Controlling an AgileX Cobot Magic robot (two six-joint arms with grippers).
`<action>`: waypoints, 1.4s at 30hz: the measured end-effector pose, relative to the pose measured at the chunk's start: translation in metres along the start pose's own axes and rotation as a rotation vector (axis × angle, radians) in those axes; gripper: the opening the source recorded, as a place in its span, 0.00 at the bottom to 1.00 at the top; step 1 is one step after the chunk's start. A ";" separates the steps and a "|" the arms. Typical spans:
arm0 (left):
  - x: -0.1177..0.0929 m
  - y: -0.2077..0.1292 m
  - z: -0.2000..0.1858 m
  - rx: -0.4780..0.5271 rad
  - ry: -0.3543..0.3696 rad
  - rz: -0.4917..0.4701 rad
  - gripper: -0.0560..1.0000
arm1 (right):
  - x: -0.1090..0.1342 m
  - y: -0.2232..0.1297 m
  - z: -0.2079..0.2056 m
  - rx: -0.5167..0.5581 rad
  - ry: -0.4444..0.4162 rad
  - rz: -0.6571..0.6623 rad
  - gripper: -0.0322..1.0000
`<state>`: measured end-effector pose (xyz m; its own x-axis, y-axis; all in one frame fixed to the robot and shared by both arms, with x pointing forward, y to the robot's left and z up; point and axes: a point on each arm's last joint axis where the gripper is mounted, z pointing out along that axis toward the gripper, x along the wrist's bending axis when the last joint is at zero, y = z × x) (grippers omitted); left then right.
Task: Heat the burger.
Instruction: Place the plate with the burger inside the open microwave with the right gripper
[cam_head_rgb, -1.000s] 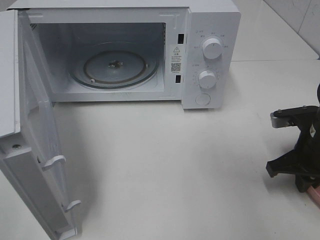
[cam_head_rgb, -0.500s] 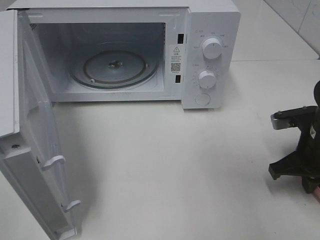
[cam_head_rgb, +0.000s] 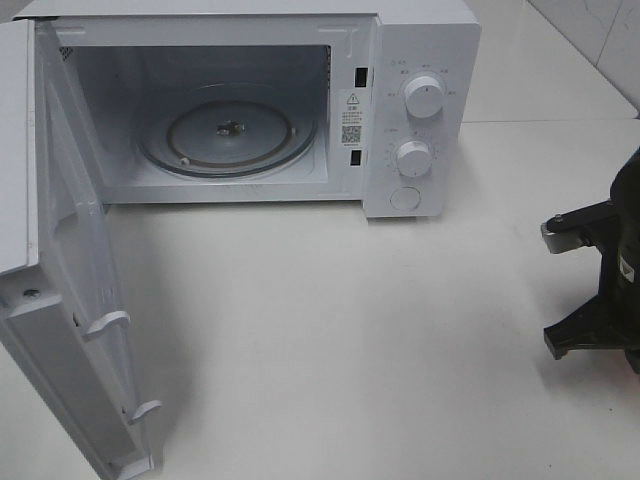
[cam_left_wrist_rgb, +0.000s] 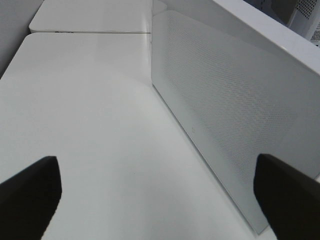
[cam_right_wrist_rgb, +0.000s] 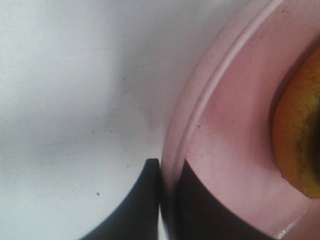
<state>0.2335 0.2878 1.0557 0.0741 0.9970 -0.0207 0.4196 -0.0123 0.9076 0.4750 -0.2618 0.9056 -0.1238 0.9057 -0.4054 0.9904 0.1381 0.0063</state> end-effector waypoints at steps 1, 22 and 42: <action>0.000 0.000 0.000 0.000 0.000 0.000 0.99 | 0.000 0.000 0.000 0.000 0.000 0.000 0.04; 0.000 0.000 0.000 0.000 0.000 0.000 0.99 | 0.014 -0.021 -0.034 -0.055 -0.130 -0.101 0.04; 0.000 0.000 0.000 0.000 0.000 0.000 0.99 | 0.026 -0.064 -0.060 -0.107 -0.161 -0.217 0.05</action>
<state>0.2335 0.2878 1.0557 0.0741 0.9970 -0.0207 0.4196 -0.0123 0.9076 0.4045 -0.2234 0.9501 -0.3121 0.7766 -0.5472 0.9287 0.3709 -0.0032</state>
